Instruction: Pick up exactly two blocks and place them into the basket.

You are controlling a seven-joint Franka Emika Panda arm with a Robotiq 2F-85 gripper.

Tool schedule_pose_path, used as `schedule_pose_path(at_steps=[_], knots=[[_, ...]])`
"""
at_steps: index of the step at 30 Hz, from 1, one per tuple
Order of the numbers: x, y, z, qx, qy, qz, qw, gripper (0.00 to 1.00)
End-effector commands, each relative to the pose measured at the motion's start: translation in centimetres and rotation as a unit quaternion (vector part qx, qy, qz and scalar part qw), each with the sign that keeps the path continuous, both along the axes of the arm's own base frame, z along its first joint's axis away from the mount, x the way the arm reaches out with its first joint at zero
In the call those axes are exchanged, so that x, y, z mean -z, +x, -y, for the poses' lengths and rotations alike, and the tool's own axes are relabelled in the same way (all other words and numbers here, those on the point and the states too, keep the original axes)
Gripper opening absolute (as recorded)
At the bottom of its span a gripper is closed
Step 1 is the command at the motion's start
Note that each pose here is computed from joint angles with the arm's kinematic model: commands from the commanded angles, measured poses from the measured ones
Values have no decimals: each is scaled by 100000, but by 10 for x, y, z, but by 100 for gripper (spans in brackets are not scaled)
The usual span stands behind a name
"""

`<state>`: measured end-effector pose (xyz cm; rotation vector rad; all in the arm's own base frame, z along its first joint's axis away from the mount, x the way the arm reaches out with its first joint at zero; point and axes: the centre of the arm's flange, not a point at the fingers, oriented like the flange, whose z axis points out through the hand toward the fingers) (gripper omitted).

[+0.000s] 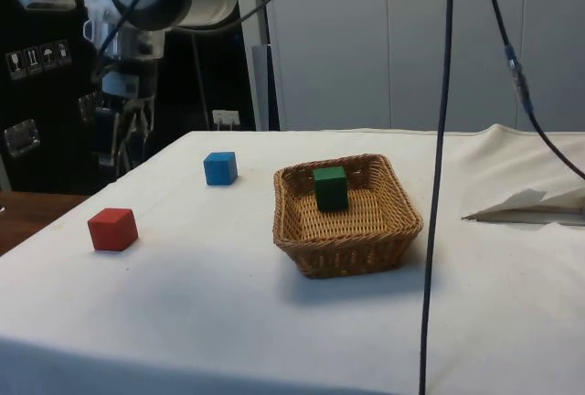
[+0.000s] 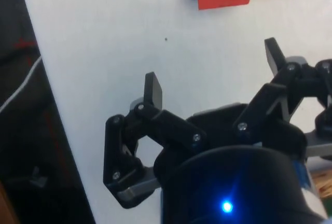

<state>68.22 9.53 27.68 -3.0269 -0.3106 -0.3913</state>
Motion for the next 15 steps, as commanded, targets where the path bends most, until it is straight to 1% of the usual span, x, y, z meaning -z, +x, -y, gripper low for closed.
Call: schedule_pose_path(at_steps=[1,6,7,8,11,14,15], knots=[[5,4,1,211,874,-8,99996,100],[17,15,7,960,1556,-136,99983,100],[15,13,5,947,1047,-48,99990,100],[18,16,8,1030,1632,-158,99981,100],[24,24,11,1365,1934,-132,99972,100],[32,30,10,1496,1909,-280,99970,100],[29,28,11,1636,1465,70,99976,100]])
